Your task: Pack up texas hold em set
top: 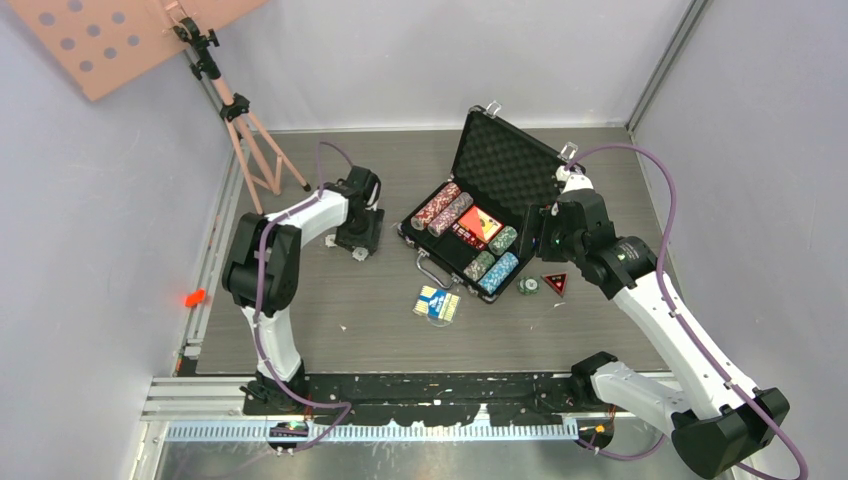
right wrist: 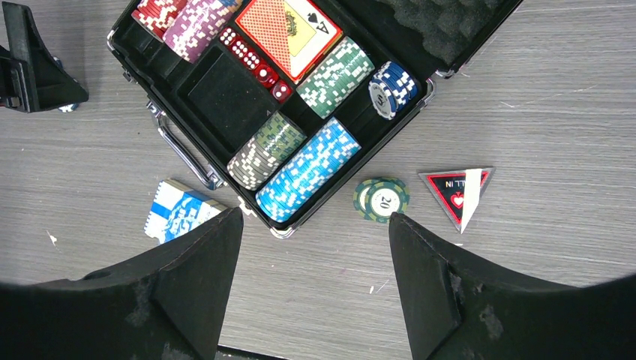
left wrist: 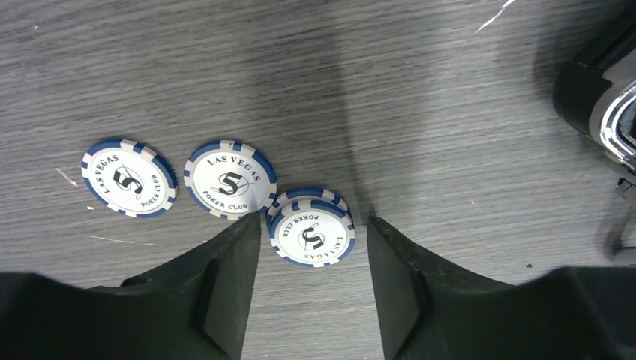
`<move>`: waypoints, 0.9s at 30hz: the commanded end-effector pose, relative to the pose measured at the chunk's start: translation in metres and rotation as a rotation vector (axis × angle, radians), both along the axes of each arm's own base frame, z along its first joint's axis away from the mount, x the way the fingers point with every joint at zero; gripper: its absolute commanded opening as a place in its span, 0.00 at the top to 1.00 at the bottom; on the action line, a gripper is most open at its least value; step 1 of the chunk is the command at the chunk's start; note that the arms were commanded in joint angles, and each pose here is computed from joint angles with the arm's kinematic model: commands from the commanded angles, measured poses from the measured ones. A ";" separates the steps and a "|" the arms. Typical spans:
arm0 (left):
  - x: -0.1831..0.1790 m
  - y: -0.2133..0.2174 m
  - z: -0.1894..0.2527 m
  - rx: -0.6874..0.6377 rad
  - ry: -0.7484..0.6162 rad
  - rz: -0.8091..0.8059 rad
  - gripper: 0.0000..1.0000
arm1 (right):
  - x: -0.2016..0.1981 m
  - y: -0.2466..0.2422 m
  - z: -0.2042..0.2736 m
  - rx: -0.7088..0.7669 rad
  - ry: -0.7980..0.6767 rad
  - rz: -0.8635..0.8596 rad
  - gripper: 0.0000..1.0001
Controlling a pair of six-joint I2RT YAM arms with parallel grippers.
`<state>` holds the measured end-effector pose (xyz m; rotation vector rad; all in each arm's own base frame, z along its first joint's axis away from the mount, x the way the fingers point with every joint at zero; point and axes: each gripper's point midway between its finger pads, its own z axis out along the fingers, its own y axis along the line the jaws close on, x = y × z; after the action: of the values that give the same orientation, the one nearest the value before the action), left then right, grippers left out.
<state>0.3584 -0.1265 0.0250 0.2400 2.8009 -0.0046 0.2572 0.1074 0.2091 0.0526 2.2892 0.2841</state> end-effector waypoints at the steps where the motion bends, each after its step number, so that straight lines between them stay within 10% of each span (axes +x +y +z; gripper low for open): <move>1: 0.005 0.000 -0.003 -0.009 -0.023 0.019 0.42 | 0.004 0.003 0.020 0.025 -0.046 0.005 0.23; 27: -0.008 0.014 -0.015 0.015 0.061 0.064 0.58 | 0.005 0.003 0.021 0.020 -0.051 0.011 0.23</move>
<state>0.3602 -0.1208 0.0212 0.1697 2.8209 0.0084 0.2567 0.1077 0.2088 0.0502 2.2917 0.2858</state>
